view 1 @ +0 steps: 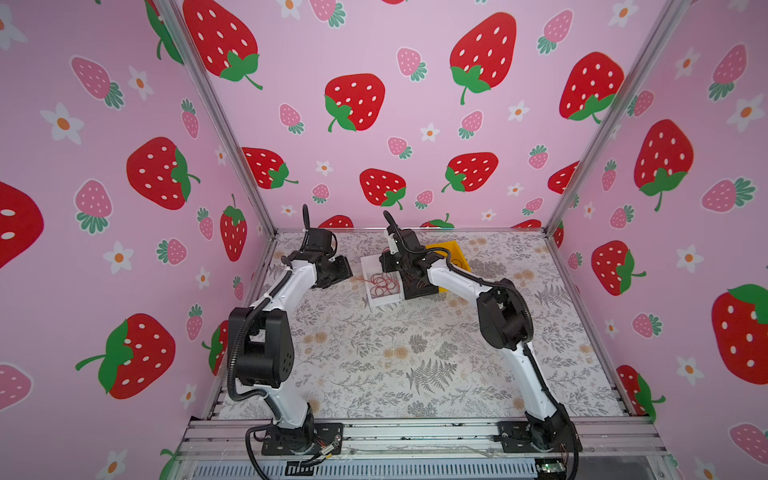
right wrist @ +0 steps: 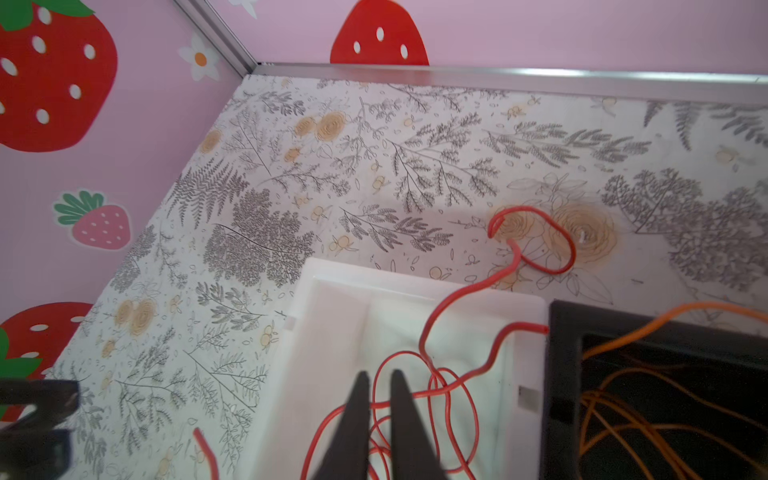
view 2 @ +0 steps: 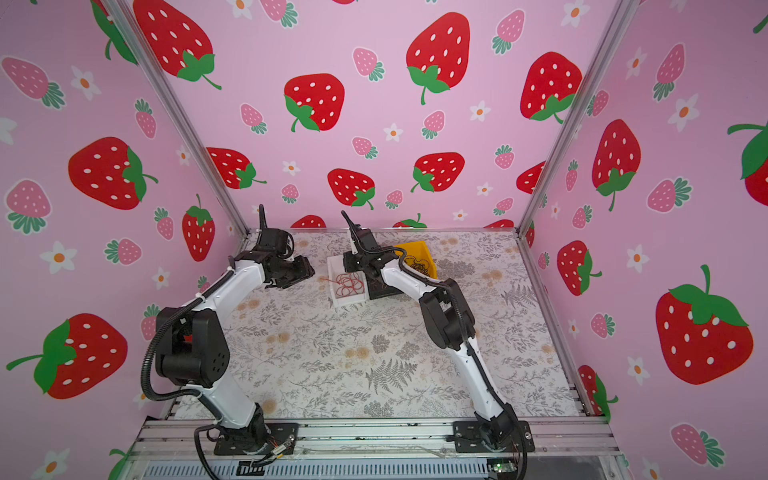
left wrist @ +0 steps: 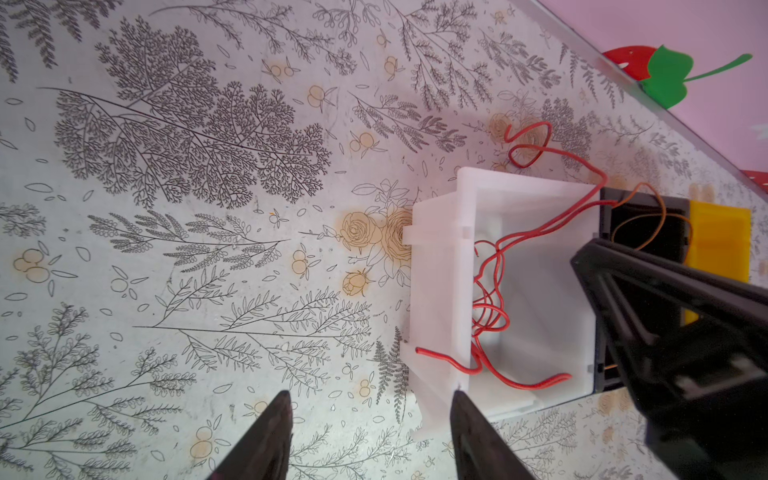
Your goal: Untangle the cables
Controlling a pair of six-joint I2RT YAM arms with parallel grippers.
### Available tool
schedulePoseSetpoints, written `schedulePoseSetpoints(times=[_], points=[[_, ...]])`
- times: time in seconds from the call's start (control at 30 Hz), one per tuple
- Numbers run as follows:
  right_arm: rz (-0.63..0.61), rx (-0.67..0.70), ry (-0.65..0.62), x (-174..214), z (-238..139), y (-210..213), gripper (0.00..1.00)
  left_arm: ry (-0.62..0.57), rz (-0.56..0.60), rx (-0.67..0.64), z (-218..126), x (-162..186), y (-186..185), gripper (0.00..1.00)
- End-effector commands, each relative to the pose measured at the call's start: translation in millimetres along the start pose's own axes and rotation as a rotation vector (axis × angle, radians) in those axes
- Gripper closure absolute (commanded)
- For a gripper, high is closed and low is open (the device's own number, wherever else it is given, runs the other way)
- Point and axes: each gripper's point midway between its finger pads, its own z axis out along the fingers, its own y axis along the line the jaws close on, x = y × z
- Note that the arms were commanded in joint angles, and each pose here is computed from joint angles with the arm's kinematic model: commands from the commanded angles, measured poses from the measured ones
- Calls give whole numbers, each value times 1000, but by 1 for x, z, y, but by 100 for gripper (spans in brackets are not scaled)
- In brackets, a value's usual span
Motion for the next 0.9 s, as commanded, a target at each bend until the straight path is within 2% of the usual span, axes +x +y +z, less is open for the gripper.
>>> schedulePoseSetpoints(times=[0.0, 0.3, 0.5, 0.87], points=[[32, 16, -49, -18, -7, 0, 72, -4, -2, 8, -1, 0, -2, 38], [45, 81, -27, -8, 16, -18, 66, 3, 4, 2, 2, 1, 1, 38], [55, 120, -18, -7, 26, -27, 65, 6, 5, -3, 2, 2, 2, 38], [67, 120, -14, 2, 36, -33, 61, 9, 1, -9, 4, 3, 5, 38]])
